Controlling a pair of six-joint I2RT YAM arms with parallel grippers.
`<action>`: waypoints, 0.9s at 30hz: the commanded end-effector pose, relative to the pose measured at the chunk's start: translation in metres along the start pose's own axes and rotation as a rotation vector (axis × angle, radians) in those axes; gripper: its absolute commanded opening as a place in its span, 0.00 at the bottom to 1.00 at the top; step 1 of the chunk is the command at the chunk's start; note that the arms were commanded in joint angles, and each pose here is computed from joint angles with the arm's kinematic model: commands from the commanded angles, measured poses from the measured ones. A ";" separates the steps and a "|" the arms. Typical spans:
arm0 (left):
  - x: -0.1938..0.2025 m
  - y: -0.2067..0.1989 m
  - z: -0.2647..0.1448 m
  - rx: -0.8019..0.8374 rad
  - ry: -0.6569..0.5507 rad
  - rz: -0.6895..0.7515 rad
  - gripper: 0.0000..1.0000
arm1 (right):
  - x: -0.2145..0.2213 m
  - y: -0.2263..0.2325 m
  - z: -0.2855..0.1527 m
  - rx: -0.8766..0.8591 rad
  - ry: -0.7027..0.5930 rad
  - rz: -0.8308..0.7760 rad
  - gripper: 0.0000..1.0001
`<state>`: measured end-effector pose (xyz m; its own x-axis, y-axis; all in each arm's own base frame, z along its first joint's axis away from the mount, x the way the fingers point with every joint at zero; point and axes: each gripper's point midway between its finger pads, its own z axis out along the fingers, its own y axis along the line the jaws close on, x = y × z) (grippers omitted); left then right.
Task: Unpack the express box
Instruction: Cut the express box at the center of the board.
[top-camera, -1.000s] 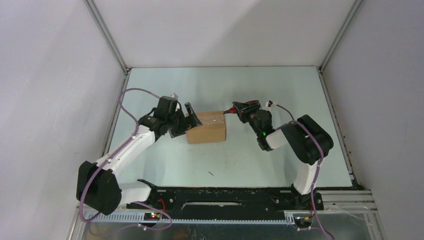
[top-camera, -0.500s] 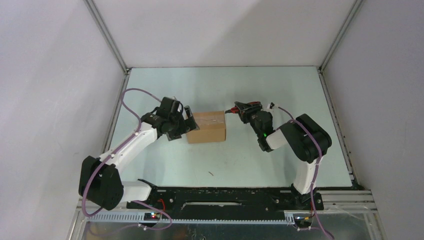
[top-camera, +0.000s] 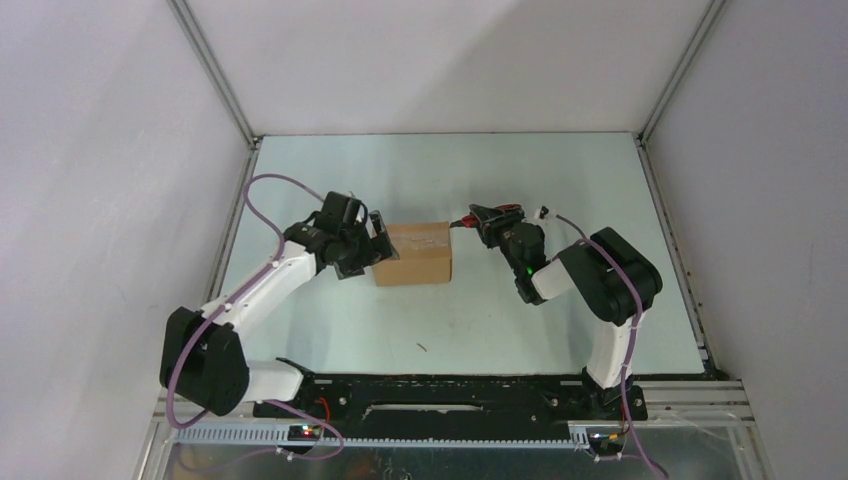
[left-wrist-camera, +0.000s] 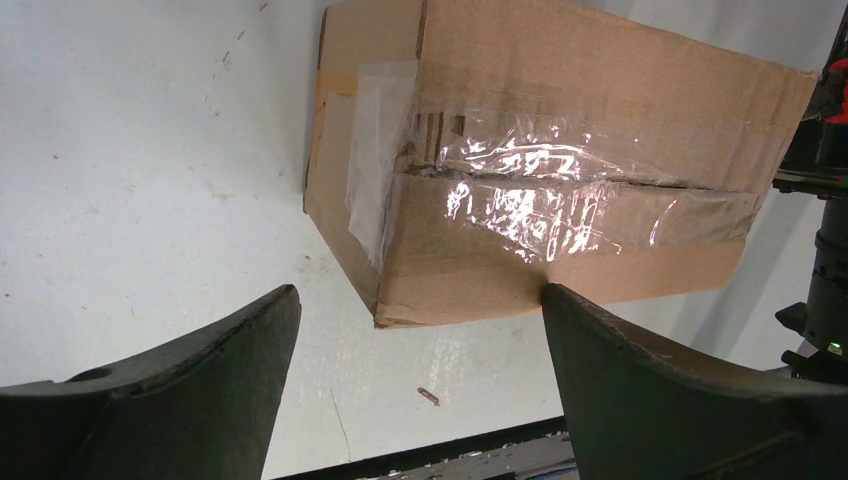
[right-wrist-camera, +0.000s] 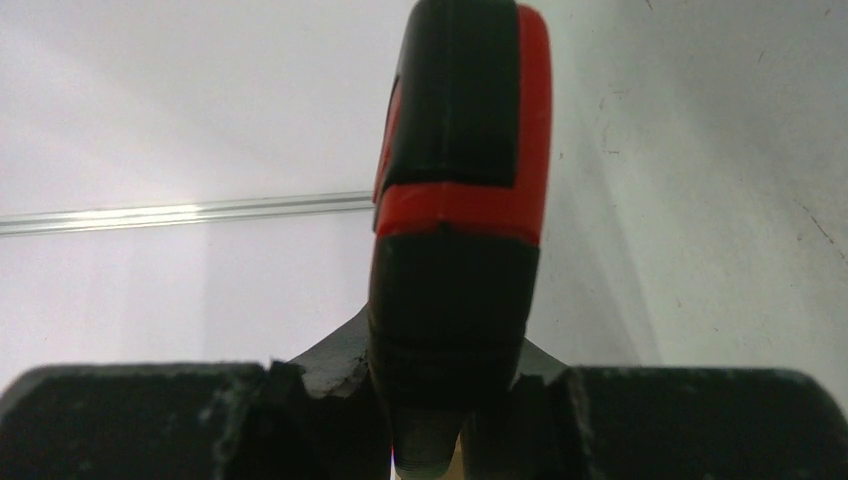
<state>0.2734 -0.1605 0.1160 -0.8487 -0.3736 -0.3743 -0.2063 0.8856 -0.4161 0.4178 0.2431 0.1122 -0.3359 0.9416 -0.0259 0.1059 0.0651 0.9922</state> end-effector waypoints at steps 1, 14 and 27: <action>-0.013 0.001 -0.002 -0.026 -0.026 0.028 0.93 | 0.003 0.021 0.001 -0.081 -0.004 0.036 0.00; -0.020 0.002 0.002 -0.048 -0.035 0.001 0.92 | 0.021 0.027 -0.007 -0.113 0.084 0.031 0.00; -0.047 -0.046 -0.017 0.139 -0.112 -0.212 0.90 | 0.061 0.012 -0.023 -0.102 0.229 -0.191 0.00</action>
<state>0.2858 -0.1633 0.1194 -0.8123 -0.4829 -0.3270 -0.3103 0.8326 -0.4588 0.3980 0.2703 0.1211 -0.4589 0.8836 -0.0930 0.0117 0.1106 0.9938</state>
